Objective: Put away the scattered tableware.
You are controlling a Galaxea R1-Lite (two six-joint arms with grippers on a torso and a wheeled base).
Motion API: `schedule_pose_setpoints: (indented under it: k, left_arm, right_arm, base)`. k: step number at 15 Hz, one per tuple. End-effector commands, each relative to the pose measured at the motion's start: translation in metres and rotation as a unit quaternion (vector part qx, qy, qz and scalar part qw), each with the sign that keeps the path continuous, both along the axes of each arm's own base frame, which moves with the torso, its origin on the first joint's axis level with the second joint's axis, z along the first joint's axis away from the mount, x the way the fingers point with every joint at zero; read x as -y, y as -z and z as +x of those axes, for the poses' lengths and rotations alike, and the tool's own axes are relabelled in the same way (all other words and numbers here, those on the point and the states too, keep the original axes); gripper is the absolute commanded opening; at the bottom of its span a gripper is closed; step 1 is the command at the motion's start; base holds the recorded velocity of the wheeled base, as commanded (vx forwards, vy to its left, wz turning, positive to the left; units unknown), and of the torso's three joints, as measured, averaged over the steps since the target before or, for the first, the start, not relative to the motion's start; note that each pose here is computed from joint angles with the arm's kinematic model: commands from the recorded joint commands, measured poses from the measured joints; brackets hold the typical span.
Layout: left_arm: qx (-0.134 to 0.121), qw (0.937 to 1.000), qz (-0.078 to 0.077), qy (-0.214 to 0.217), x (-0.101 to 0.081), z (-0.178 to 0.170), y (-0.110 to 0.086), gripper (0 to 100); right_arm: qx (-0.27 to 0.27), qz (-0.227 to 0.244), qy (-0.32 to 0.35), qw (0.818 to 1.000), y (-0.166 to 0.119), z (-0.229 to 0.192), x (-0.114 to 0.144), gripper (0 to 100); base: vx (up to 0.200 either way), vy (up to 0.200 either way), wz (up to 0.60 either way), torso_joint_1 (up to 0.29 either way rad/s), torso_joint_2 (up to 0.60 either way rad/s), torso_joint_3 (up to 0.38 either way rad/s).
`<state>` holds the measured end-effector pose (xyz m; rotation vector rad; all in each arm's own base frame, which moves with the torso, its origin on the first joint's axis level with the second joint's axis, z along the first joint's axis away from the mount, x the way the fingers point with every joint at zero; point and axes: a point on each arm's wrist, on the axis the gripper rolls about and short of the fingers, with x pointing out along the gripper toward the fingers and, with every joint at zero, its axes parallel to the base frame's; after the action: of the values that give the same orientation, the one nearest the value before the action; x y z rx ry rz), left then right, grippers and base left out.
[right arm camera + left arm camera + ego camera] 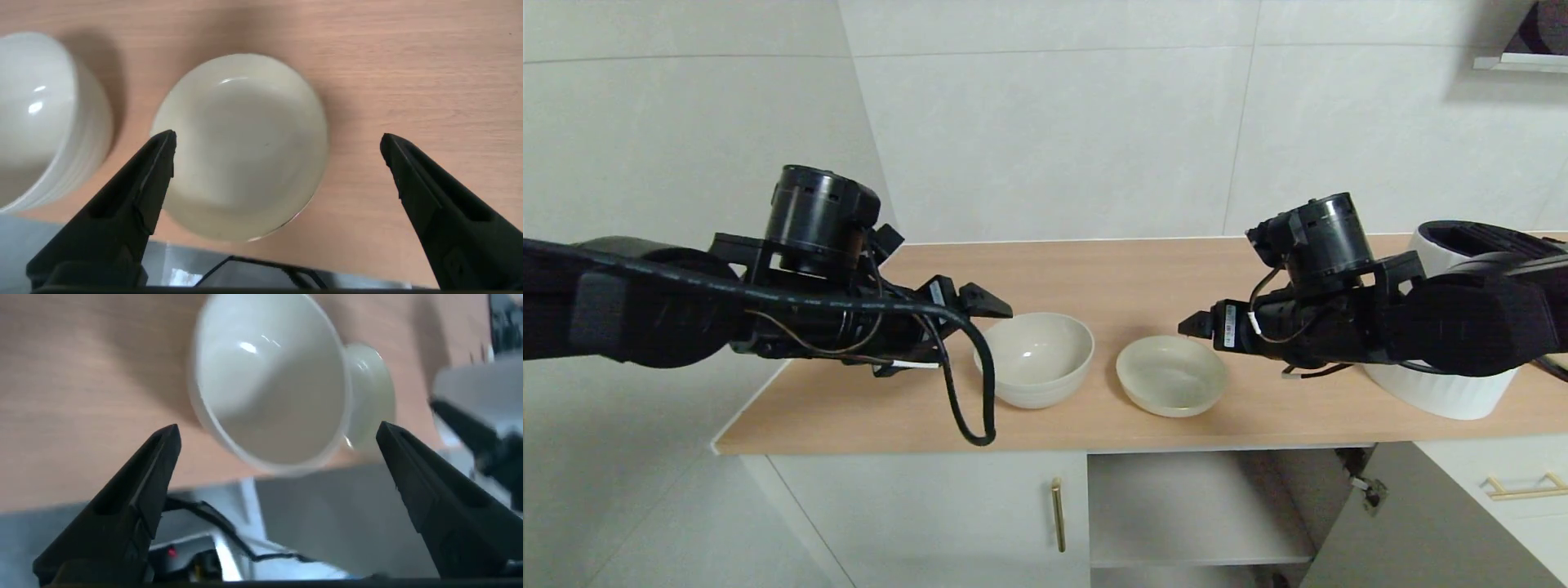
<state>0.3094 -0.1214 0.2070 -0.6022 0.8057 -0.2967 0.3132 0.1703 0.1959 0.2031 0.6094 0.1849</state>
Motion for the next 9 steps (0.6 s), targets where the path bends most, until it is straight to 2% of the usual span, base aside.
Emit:
schedule_pose_setpoints:
  k: [1,2,5,9]
  left_arm:
    - [-0.032,0.9994,0.007,-0.005,0.007,0.017,0.023,100]
    - [-0.034,0.9993,0.013,-0.011,0.007,0.02,0.027,100]
    - [-0.038,0.997,0.048,-0.048,0.01,0.031,0.04,100]
    - [-0.039,0.9966,0.054,-0.048,0.013,0.032,0.043,100]
  right_arm:
    - [-0.008,-0.002,0.006,1.0,0.007,0.006,0.0,100]
    - [-0.008,-0.002,0.006,1.0,0.007,0.006,0.0,100]
    - [-0.007,-0.002,0.007,1.0,0.007,0.006,0.0,100]
    - [-0.007,-0.002,0.006,1.0,0.007,0.006,0.0,100]
  base:
    - [0.0,0.0,0.0,0.0,0.0,0.0]
    - [0.0,0.0,0.0,0.0,0.0,0.0]
    - [0.0,0.0,0.0,0.0,0.0,0.0]
    - [0.0,0.0,0.0,0.0,0.0,0.0]
